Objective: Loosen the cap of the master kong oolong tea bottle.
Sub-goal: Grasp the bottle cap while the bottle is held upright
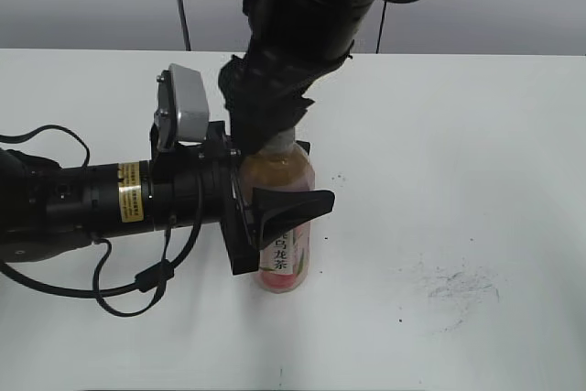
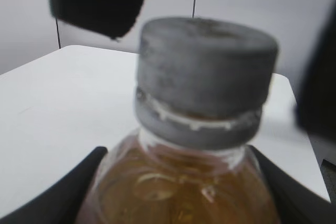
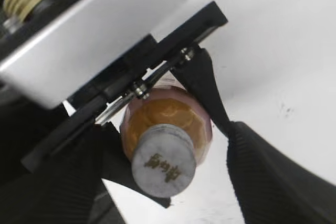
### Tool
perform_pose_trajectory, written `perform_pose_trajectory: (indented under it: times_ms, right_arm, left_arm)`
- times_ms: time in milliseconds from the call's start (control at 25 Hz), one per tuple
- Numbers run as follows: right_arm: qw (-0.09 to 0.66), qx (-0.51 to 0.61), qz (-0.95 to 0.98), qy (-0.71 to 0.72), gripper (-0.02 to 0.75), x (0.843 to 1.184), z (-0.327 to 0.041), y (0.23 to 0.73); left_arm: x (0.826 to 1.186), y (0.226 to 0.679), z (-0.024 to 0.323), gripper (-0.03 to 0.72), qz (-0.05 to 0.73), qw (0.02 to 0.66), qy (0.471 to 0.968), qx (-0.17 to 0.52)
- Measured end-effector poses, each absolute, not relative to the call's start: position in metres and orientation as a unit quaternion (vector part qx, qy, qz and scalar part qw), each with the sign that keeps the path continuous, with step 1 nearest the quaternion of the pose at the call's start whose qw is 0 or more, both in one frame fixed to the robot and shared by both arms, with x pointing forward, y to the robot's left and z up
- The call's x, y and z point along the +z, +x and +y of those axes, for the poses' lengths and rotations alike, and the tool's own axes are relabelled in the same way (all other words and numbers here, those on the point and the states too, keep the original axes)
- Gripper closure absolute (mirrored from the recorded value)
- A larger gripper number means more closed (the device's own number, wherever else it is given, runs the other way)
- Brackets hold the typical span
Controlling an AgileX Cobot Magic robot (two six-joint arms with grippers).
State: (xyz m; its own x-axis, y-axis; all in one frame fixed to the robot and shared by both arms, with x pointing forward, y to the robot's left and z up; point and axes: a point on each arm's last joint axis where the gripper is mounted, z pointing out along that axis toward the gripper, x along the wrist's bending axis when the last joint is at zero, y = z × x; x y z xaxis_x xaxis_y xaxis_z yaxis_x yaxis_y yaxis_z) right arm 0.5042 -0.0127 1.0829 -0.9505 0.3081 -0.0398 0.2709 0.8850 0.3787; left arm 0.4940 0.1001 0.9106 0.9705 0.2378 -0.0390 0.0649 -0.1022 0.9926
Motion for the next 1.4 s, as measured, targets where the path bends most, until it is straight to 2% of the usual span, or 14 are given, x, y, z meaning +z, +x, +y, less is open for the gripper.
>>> perform_pose_trajectory:
  times_ms: [200,440,560,680,760,1080,1400]
  right_arm:
    - [0.018,0.18,0.932,0.314,0.234,1.0819,-0.0149,0.5038]
    - [0.007,0.158,0.914,0.374,0.253,1.0805,-0.0187,0.5023]
    - [0.005,0.158,0.912,0.378,0.309,1.0805,-0.0185,0.5022]
    - [0.002,0.16,0.913,0.376,0.406,1.0806,-0.018,0.5017]
    - [0.003,0.162,0.918,0.361,0.467,1.0807,-0.0172,0.5011]
    - [0.023,0.16,0.955,0.247,0.467,1.0807,-0.0171,0.5012]
    - [0.067,0.145,0.987,-0.031,0.467,1.0806,-0.0176,0.5012]
  left_arm:
    - [0.9106,0.494,0.1001,0.243,0.102,0.662,0.74,0.065]
    - [0.9105,0.494,0.1001,0.243,0.103,0.662,0.74,0.065]
    - [0.9106,0.4941,0.1001,0.243,0.103,0.662,0.74,0.066]
    - [0.9106,0.4942,0.1002,0.243,0.104,0.662,0.739,0.066]
    - [0.9106,0.4943,0.1002,0.243,0.105,0.662,0.739,0.066]
    - [0.9105,0.4945,0.1002,0.243,0.106,0.662,0.739,0.066]
    - [0.9104,0.494,0.1001,0.243,0.101,0.661,0.74,0.067]
